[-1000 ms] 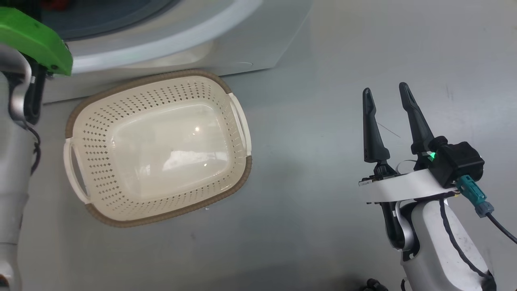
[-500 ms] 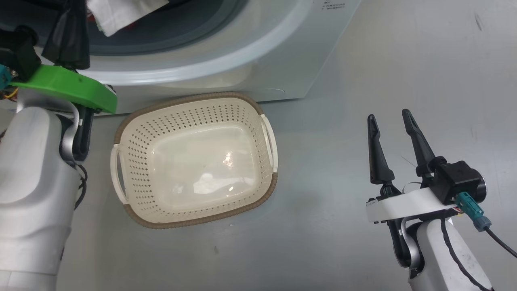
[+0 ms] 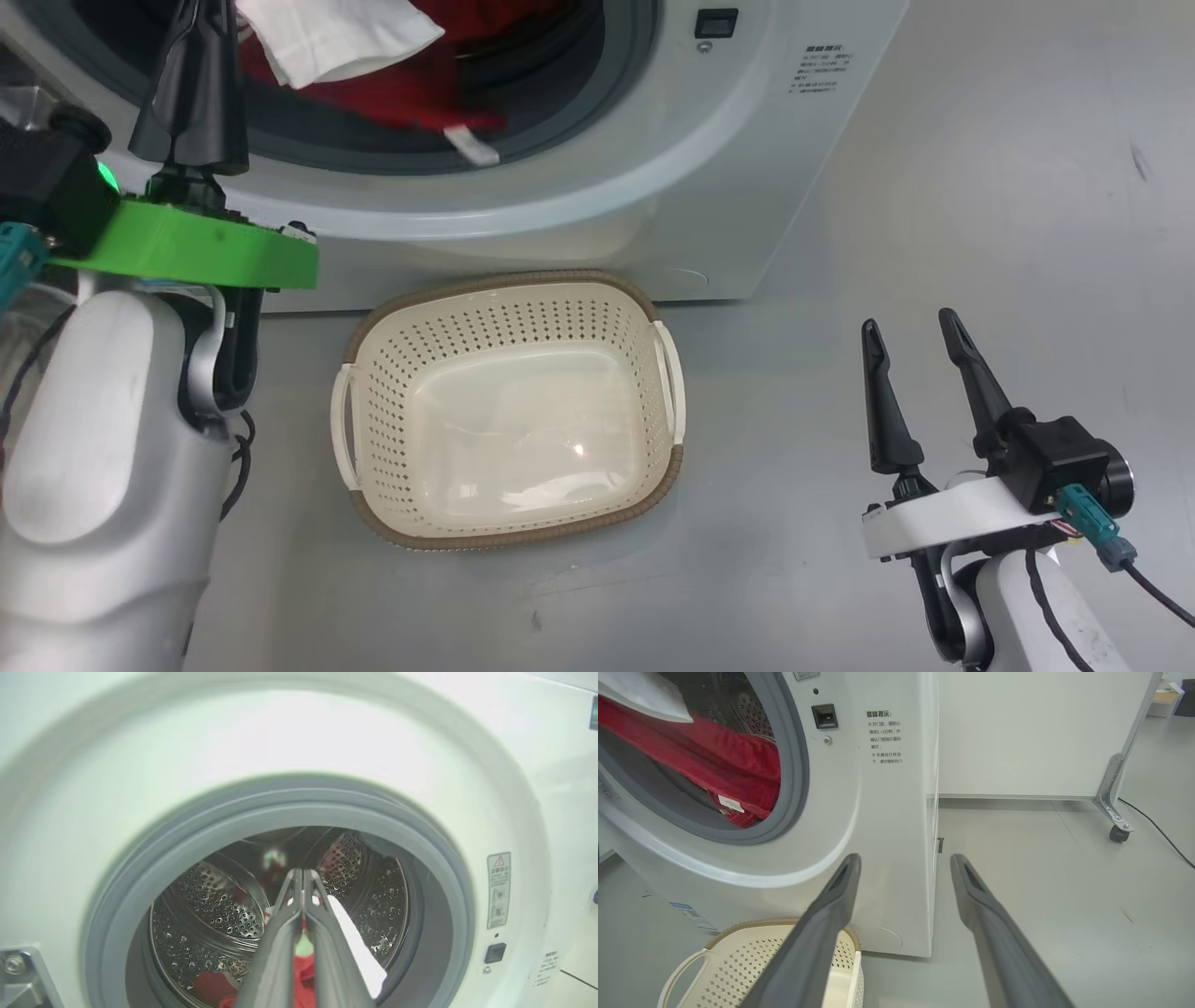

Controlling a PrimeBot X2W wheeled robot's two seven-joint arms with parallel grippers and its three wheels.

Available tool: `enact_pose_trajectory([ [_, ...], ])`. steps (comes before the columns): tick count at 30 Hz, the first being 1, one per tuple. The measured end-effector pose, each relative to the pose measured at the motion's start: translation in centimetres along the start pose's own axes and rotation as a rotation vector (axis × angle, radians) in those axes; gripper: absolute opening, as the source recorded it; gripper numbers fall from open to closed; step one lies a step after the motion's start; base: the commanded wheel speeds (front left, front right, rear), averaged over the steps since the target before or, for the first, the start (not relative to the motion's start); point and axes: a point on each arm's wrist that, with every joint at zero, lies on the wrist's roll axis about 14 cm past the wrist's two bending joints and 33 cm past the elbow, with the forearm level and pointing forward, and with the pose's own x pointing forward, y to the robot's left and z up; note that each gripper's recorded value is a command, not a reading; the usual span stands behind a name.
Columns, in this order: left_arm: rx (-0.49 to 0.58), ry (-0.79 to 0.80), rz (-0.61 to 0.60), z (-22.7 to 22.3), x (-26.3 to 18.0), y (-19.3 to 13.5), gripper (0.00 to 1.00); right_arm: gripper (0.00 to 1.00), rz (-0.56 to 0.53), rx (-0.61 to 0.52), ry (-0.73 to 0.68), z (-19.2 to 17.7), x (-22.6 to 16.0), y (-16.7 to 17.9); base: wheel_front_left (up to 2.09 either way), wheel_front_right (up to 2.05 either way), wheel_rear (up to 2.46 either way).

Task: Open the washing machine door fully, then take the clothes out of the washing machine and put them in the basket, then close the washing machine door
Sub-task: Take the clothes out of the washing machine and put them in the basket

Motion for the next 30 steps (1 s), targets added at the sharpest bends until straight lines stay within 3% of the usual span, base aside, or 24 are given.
enact_pose_trajectory([
  [5, 0.014, -0.078, -0.009, 3.2, -1.6, -0.9, 0.00, 1.00, 0.030, -0.002, -0.008, 0.4, -0.5, 1.0, 0.00, 0.00, 0.00],
  [14, -0.004, -0.124, -0.018, 5.3, -4.8, -2.5, 0.00, 1.00, 0.075, 0.005, -0.018, 0.8, -0.9, 2.5, 0.00, 0.00, 0.00],
  [22, -0.055, 0.009, -0.002, 0.9, -8.0, -3.0, 0.00, 1.00, 0.083, 0.011, -0.015, 0.7, -1.0, 2.7, 0.00, 0.00, 0.00],
  [30, -0.176, 0.346, 0.023, -8.6, -12.3, -4.3, 0.00, 1.00, 0.077, 0.023, -0.002, 0.1, -0.9, 2.4, 0.00, 0.00, 0.00],
])
